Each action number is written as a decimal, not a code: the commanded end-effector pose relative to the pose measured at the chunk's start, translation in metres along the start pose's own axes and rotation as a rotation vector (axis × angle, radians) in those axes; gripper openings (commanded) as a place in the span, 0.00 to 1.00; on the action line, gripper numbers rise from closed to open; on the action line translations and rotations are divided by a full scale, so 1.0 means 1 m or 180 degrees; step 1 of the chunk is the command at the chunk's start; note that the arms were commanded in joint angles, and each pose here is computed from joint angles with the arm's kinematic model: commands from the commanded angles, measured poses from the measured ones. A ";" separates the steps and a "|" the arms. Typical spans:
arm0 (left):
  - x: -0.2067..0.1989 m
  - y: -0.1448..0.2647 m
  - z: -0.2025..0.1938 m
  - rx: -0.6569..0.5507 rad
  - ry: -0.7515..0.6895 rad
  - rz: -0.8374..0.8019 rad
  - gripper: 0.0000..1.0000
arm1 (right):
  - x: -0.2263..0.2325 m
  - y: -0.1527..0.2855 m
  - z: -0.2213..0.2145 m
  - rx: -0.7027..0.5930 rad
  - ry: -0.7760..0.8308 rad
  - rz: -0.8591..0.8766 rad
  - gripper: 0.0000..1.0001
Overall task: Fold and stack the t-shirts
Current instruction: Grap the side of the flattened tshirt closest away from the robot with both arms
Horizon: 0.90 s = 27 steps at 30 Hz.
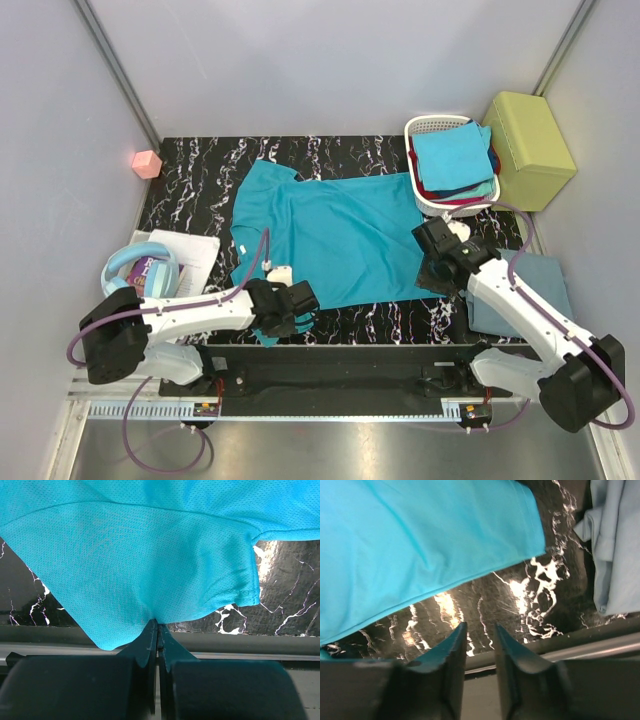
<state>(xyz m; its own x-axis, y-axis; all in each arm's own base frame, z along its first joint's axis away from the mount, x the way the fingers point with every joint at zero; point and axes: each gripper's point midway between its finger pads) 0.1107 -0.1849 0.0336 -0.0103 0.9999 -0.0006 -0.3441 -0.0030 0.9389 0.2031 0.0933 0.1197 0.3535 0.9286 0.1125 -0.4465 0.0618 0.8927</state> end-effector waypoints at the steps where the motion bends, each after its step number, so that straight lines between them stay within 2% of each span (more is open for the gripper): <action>1: -0.012 0.013 0.015 -0.0133 0.0007 -0.0127 0.00 | -0.007 -0.006 -0.004 -0.0026 -0.0253 -0.0132 0.41; 4: -0.011 0.016 0.018 -0.0169 -0.0025 -0.0127 0.00 | -0.008 -0.017 -0.002 -0.0071 -0.0381 -0.0279 0.43; 11: -0.004 0.027 0.024 -0.0262 -0.0075 -0.0141 0.00 | 0.001 -0.062 -0.025 0.0325 -0.0526 -0.0563 0.41; 27: 0.017 0.032 0.026 -0.0360 -0.0128 -0.0109 0.00 | -0.029 -0.099 -0.001 0.0234 -0.0814 -0.0922 0.39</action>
<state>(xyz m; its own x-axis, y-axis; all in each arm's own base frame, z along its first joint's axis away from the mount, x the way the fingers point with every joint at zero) 0.1182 -0.1732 0.0699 0.0286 0.9989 -0.0370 -0.4155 0.0456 0.9085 0.2264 0.0749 0.0318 0.6213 0.7828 -0.0354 -0.2312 0.2263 0.9462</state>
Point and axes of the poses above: each gripper's point midway between its finger pads, its own y axis back along the fingers, its own x axis along the line the jaws close on, z = x × y, and after that the axes turned 3 degrees about -y, right-handed
